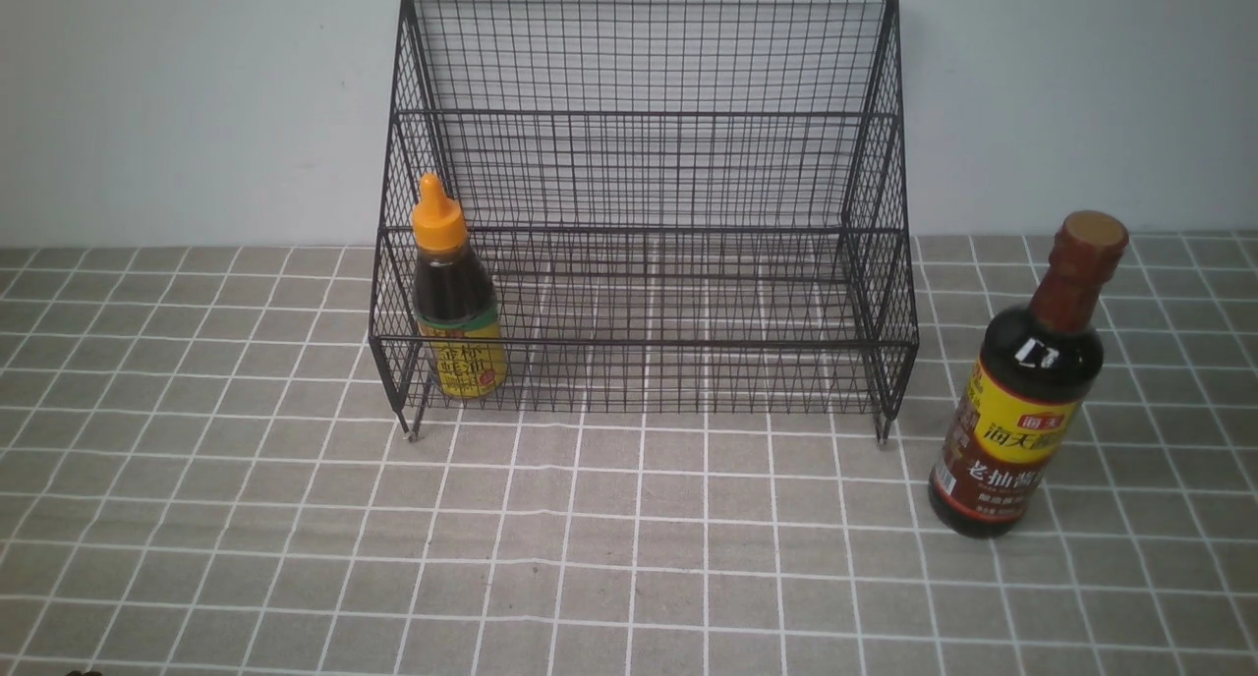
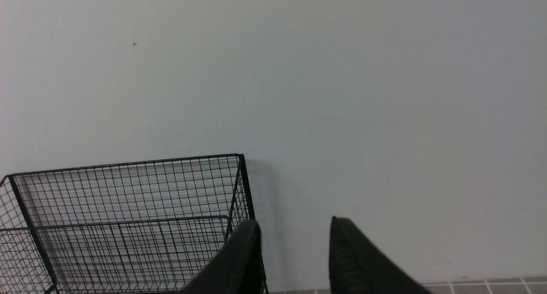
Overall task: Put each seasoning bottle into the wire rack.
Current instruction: Use the right arm to grab the condiment bottle closest to it
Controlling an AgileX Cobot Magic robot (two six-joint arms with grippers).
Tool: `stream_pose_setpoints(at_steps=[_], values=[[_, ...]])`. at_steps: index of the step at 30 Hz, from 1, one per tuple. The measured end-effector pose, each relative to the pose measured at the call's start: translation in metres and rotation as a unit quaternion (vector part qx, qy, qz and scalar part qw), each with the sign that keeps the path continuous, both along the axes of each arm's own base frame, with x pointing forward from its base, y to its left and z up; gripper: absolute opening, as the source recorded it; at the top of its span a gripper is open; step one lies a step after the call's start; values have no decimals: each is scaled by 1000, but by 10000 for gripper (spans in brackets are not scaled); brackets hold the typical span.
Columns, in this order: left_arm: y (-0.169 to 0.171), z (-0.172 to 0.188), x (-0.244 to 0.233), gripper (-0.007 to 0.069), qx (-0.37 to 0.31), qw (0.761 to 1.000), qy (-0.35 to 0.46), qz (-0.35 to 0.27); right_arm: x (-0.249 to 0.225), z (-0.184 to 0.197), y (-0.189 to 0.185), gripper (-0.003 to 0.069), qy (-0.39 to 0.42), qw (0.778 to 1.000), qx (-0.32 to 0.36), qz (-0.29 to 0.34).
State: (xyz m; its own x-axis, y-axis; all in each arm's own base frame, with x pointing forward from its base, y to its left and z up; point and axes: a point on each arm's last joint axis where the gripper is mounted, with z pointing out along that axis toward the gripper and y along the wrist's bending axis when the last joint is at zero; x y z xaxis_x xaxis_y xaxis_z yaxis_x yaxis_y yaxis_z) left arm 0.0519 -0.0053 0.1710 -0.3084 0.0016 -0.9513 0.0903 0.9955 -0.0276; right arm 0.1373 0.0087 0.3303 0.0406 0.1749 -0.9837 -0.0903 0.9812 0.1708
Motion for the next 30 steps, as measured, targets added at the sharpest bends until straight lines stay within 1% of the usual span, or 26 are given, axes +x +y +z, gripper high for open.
stream_pose_setpoints(at_steps=[3, 6, 7, 9, 11, 13, 17, 21, 26, 27, 28, 29, 30], values=[[0, 0, 0, -7, 0, 1000, 0, 0, 16, 2, 5, 344, 12, 1000, 9, 18], [0, 0, 0, -7, 0, 1000, 0, 0, 30, 1, 15, 429, 19, 998, 7, 56], [0, 0, 0, -7, 0, 1000, 0, 0, 31, 2, 17, 434, 16, 998, 5, 62], [0, 0, 0, -7, 0, 1000, 0, 0, 42, 0, 25, 476, 20, 995, -18, 92], [0, 0, 0, -7, 0, 1000, 0, 0, 54, -3, 33, 499, 26, 992, -34, 118], [0, 0, 0, -7, 0, 1000, 0, 0, 66, -7, 38, 512, 37, 990, -35, 130], [0, 0, 0, -7, 0, 1000, 0, 0, 83, -19, 40, 516, 68, 988, -30, 133], [0, 0, 0, -7, 0, 1000, 0, 0, 106, -43, 44, 516, 120, 983, -30, 137], [0, 0, 0, -7, 0, 1000, 0, 0, 119, -62, 46, 503, 154, 977, -32, 140], [0, 0, 0, -7, 0, 1000, 0, 0, 121, -66, 46, 483, 161, 976, -34, 141], [0, 0, 0, -7, 0, 1000, 0, 0, 123, -69, 47, 447, 166, 975, -38, 141], [0, 0, 0, -7, 0, 1000, 0, 0, 123, -70, 47, 439, 167, 975, -38, 142], [0, 0, 0, -7, 0, 1000, 0, 0, 124, -72, 47, 383, 170, 974, -42, 141]])
